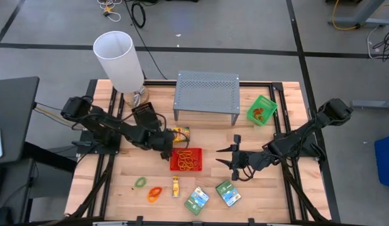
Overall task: Pick & Place Office Desk Supplies
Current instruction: Put the blue spring keychain into the green bin
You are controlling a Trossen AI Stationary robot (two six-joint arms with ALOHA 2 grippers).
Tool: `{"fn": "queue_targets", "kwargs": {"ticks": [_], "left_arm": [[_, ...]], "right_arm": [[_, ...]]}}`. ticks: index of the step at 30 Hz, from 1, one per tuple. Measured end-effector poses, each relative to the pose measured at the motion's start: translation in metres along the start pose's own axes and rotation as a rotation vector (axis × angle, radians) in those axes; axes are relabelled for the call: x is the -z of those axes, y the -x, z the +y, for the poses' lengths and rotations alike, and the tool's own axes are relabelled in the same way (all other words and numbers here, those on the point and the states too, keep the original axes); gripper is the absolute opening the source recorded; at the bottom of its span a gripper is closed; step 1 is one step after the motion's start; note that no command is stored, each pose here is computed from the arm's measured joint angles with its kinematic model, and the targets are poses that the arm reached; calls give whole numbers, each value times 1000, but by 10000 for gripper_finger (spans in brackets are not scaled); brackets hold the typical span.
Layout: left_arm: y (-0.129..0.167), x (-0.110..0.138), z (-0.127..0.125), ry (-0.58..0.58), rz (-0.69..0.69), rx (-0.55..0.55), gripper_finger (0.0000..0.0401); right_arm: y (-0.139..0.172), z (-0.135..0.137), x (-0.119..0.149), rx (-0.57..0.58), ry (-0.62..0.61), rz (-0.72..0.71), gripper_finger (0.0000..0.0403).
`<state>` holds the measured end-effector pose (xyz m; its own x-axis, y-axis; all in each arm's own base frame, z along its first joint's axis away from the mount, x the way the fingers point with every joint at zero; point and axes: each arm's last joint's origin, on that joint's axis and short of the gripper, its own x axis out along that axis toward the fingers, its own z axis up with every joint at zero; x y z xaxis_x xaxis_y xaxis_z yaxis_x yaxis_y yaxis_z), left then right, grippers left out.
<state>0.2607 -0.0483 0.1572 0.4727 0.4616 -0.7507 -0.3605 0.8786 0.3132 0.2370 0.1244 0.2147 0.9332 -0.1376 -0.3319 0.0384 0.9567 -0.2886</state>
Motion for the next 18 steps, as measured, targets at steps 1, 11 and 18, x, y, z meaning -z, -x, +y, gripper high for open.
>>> {"fn": "queue_targets", "kwargs": {"ticks": [1, 11, 18], "left_arm": [[6, -5, -3, -20, -23, 0, 7], [66, -49, -24, -238, -249, 54, 7], [77, -77, -39, -404, -498, 393, 6]], "right_arm": [[0, 0, 0, 0, 1, 0, 160], [-3, -3, 1, -27, 37, 5, 160], [-6, -7, 0, -27, 184, -1, 162]]}}
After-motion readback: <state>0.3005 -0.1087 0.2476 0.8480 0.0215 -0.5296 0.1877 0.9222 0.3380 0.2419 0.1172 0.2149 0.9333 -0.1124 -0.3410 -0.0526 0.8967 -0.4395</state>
